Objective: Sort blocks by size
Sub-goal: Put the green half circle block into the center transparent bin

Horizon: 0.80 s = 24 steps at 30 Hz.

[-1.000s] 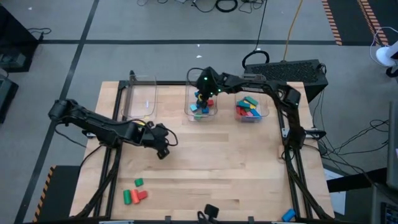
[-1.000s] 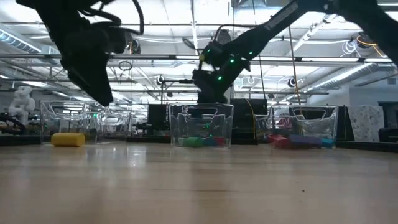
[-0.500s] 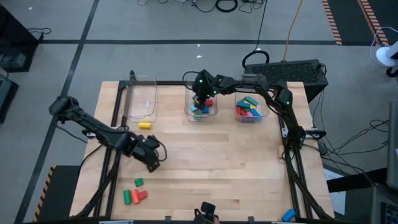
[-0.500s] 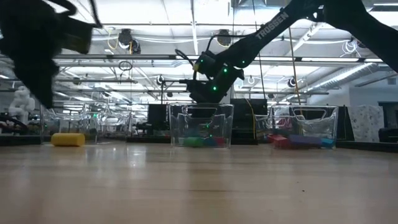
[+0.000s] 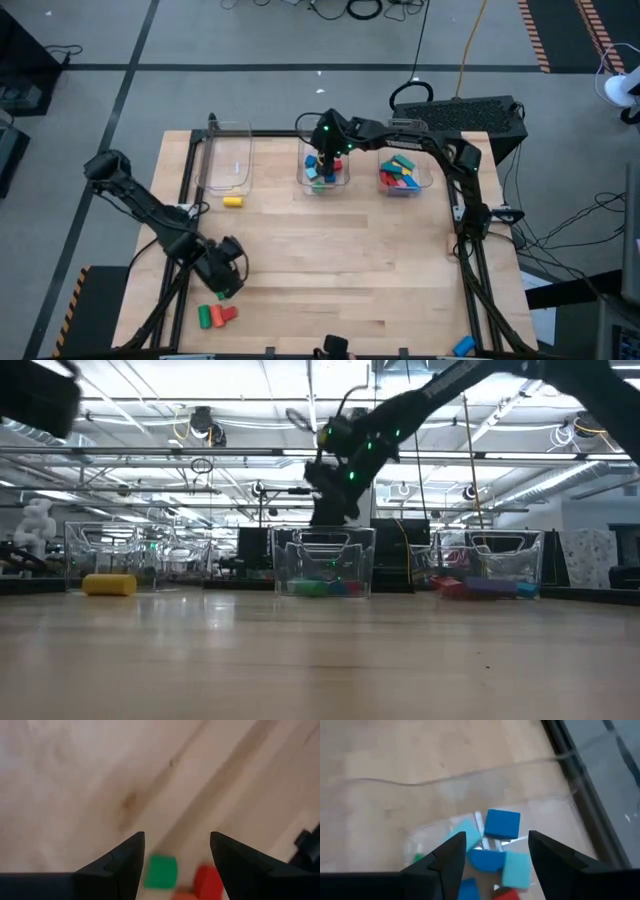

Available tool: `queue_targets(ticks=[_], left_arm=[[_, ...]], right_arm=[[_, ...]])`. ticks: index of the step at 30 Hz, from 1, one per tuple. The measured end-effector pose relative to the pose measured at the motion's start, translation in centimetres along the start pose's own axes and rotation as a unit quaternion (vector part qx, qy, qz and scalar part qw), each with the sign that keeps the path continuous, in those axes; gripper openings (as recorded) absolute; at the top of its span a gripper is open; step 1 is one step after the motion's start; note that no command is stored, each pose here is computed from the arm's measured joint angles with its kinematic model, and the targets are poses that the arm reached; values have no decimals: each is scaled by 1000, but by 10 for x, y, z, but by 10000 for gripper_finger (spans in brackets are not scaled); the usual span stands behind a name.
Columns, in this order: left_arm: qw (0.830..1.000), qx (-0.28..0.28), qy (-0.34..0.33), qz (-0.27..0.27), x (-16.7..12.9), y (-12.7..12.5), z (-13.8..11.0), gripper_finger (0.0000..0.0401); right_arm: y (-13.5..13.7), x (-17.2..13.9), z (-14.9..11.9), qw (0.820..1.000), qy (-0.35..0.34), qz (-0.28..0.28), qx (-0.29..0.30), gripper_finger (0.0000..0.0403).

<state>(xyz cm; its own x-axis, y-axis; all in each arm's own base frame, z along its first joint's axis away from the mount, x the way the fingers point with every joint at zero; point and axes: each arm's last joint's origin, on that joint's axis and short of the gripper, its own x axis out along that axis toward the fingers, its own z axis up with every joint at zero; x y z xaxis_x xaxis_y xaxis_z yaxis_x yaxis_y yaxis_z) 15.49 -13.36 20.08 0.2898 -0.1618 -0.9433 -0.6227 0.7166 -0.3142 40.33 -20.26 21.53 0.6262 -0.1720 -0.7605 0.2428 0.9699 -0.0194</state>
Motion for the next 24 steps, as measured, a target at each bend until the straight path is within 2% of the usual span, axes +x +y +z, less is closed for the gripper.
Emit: queue_targets(ticks=[5, 8, 14, 24], left_arm=[[999, -36, 24, -1, 2, -4, -22, 226], [999, -23, 30, 11, 10, -6, -32, 226], [997, 36, 30, 61, 35, -9, -49, 226], [995, 60, 50, 58, 56, -16, -60, 226]], right_arm=[[20, -29, 17, 999, -37, 10, -27, 190], [35, -39, 24, 997, -57, 19, -43, 188], [66, -34, 26, 991, -63, 91, -80, 188], [87, -32, 29, 987, -72, 105, -102, 187]])
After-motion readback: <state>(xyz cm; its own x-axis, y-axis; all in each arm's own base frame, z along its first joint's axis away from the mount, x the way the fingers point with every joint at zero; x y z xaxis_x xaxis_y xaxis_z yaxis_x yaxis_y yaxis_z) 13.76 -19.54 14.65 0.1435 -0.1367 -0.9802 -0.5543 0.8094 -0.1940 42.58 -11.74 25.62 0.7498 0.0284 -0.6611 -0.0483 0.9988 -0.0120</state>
